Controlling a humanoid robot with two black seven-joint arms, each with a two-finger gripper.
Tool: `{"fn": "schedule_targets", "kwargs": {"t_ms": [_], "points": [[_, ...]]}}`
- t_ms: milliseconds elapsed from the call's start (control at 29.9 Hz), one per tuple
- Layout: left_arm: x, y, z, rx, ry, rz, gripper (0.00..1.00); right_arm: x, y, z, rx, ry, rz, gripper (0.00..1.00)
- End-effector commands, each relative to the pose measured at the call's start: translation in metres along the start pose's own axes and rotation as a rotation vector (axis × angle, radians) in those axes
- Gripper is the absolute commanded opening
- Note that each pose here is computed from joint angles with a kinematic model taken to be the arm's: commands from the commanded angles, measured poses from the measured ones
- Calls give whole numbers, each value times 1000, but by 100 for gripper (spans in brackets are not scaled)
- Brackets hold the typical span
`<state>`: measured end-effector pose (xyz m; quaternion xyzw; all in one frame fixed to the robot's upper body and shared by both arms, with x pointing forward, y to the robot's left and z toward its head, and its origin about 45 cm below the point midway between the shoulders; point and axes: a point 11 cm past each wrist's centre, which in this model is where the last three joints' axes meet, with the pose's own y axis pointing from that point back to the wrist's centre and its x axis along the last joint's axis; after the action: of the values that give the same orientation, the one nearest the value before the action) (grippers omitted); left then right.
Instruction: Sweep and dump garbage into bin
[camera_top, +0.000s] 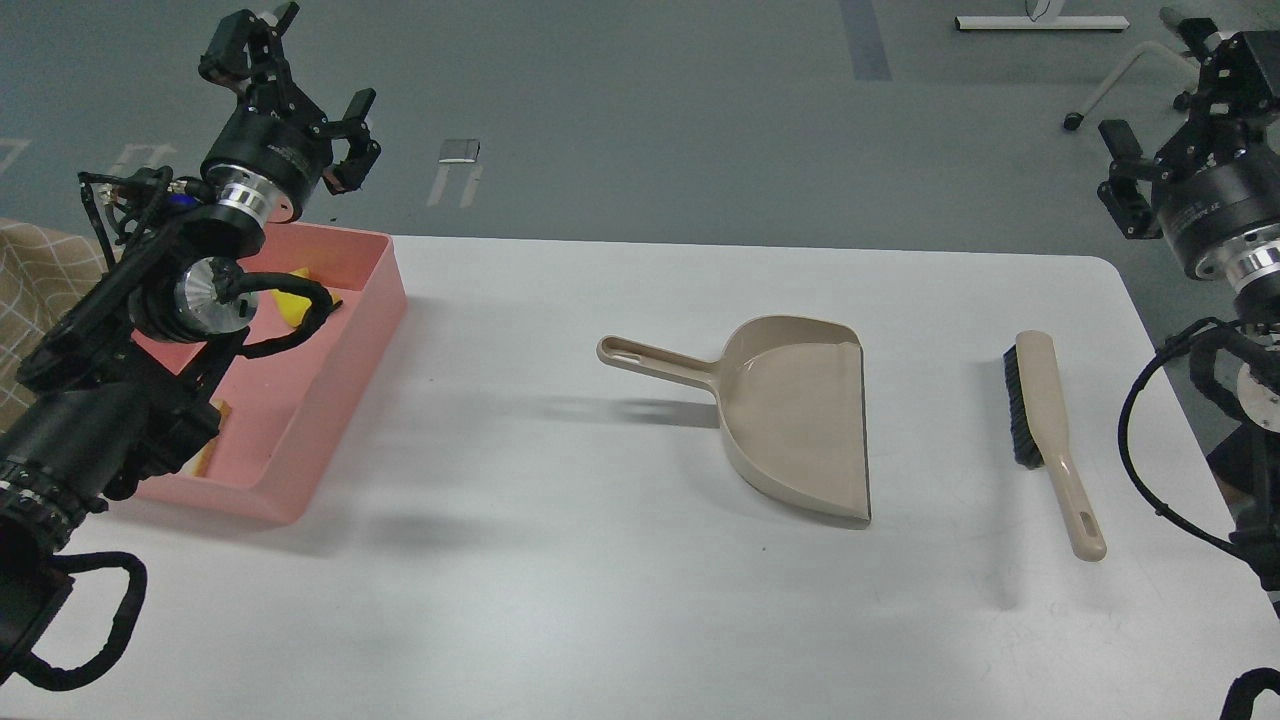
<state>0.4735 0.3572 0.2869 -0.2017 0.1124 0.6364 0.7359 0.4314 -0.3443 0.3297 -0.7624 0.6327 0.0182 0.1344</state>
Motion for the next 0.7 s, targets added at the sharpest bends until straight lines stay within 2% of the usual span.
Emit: {"fn": "schedule_targets", "kwargs": {"t_ms": [0, 201, 535, 669], "points": [[4, 5, 5, -28, 60, -23, 98, -14, -11, -14, 50, -147, -63, 100], [-2, 6, -1, -24, 91, -68, 98, -15, -12, 10, 22, -369, -118, 100], [-4, 8, -8, 0, 79, -82, 98, -13, -9, 16, 21, -376, -126, 100], [1, 21, -31, 28, 113, -62, 98, -16, -6, 26, 10, -401, -129, 100]]}}
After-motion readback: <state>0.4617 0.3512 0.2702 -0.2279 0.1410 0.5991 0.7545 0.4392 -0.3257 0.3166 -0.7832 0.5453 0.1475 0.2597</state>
